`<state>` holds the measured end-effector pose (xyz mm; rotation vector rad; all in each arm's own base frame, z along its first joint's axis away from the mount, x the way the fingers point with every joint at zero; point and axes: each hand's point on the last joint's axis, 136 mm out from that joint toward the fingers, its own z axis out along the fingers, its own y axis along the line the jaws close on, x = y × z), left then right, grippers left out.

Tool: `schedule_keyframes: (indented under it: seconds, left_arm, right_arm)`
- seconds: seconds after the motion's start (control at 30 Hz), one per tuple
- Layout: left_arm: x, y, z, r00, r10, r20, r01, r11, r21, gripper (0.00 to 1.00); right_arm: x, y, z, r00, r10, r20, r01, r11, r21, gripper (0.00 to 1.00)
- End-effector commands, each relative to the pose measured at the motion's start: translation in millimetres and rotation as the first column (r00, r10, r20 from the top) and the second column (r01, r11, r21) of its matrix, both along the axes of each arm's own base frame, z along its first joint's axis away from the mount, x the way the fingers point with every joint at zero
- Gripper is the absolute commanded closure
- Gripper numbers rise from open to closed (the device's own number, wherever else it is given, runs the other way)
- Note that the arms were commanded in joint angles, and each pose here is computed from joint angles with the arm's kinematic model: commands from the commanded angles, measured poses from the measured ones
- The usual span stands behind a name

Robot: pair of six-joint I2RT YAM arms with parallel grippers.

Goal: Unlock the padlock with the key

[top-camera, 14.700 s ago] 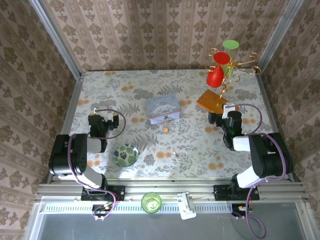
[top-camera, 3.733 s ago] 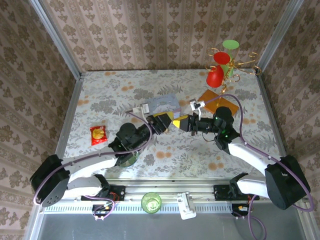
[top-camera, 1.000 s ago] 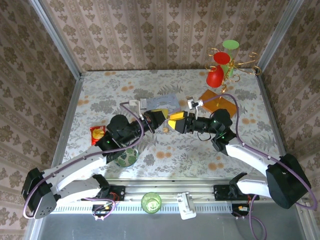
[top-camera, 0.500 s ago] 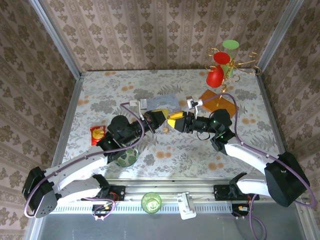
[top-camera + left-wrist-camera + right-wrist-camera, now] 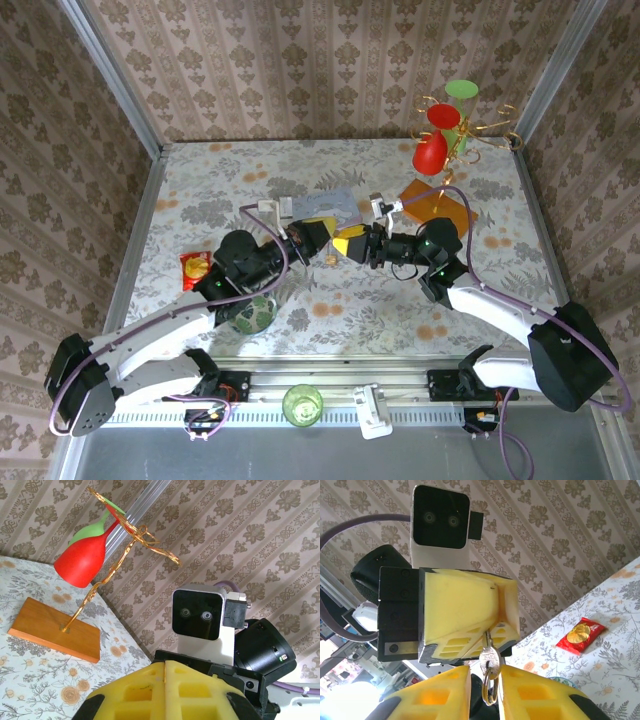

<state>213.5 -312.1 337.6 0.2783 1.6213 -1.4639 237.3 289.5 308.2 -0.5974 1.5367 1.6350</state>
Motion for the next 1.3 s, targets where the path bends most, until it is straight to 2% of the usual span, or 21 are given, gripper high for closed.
schedule_keyframes:
  seconds: [0.0, 0.27, 0.4, 0.6, 0.8, 1.03, 1.1, 1.17, 1.2, 1.27]
  left_arm:
    - [-2, 3, 3, 1.000, -0.010, 0.027, 0.010, 1.000, 0.012, 1.00]
    - [0, 4, -6, 1.000, -0.004, 0.011, 0.004, 1.000, 0.017, 1.00]
    - [-1, 9, -8, 1.000, 0.014, 0.015, -0.015, 1.000, 0.010, 1.00]
    - [0, 15, -5, 0.999, 0.028, 0.017, -0.028, 1.000, -0.007, 1.00]
    - [2, 22, -9, 0.998, 0.055, 0.010, -0.055, 0.998, -0.018, 1.00]
    - [3, 15, -10, 0.999, 0.034, -0.003, -0.034, 0.999, -0.035, 1.00]
    - [6, 15, -11, 0.999, 0.046, -0.011, -0.046, 0.998, -0.034, 1.00]
    - [5, 15, -7, 0.999, 0.042, 0.000, -0.042, 0.998, -0.048, 1.00]
    - [4, 15, -5, 0.999, 0.041, 0.002, -0.041, 0.998, -0.056, 1.00]
    - [4, 14, -2, 0.999, 0.035, 0.004, -0.035, 0.997, -0.070, 1.00]
  right_arm:
    - [-1, 1, 21, 0.998, 0.004, 0.065, -0.007, 0.999, 0.040, 0.81]
    - [0, 3, 21, 0.998, 0.006, 0.062, -0.009, 0.999, 0.033, 0.80]
    - [1, 5, 23, 0.998, 0.021, 0.061, -0.024, 0.999, 0.040, 0.84]
    - [2, 6, 21, 0.998, 0.026, 0.056, -0.028, 0.999, 0.043, 1.00]
    - [-1, 3, 16, 0.999, 0.020, 0.048, -0.022, 0.999, 0.034, 1.00]
    - [1, 4, 14, 0.999, 0.015, 0.039, -0.016, 1.000, 0.025, 1.00]
    - [1, 5, 15, 0.999, 0.018, 0.037, -0.019, 1.000, 0.024, 0.85]
    - [-4, 7, 15, 0.998, 0.039, 0.048, -0.040, 0.999, 0.020, 0.76]
    - [-5, 8, 15, 0.998, 0.040, 0.053, -0.041, 0.999, 0.018, 0.74]
    - [-6, 8, 15, 0.998, 0.034, 0.062, -0.035, 0.999, 0.017, 0.76]
